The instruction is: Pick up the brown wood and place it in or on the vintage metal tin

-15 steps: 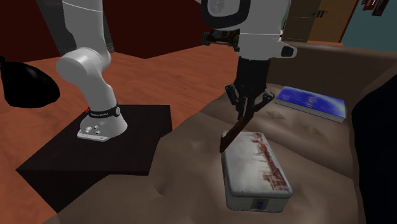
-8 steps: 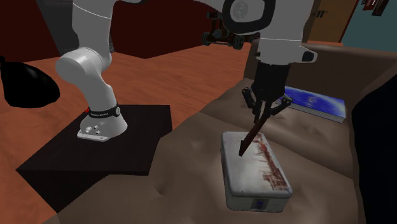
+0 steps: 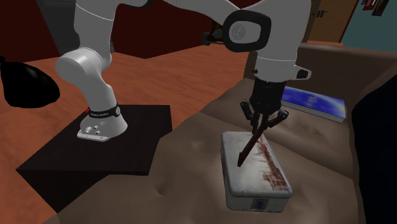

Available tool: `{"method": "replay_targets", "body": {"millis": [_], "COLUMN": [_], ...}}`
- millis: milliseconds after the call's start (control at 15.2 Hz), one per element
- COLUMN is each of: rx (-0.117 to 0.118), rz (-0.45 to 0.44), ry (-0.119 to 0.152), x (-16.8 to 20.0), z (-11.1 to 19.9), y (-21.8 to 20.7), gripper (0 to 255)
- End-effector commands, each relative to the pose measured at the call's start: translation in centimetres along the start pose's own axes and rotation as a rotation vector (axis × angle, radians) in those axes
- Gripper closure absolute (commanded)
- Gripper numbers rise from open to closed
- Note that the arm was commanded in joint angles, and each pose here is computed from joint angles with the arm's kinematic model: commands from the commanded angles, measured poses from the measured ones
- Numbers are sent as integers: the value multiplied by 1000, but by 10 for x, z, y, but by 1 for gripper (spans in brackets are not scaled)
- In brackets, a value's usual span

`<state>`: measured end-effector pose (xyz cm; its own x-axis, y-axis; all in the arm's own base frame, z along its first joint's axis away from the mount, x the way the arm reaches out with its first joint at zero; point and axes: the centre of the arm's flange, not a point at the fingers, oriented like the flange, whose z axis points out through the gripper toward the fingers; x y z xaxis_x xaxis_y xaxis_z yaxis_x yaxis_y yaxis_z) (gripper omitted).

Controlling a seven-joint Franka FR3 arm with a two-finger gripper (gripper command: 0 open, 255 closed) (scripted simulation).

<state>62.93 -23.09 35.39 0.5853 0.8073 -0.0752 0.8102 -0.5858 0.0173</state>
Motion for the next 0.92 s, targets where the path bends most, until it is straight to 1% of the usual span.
{"method": "replay_targets", "body": {"millis": [0,330,792,858], "rx": [-1,-1,-1,-1], "rz": [0,0,0,0], "ry": [0,0,0,0], "x": [0,2,2,2], "z": [10,38,38,38], "y": [0,-1,-1,-1], "gripper": [255,255,255,0]}}
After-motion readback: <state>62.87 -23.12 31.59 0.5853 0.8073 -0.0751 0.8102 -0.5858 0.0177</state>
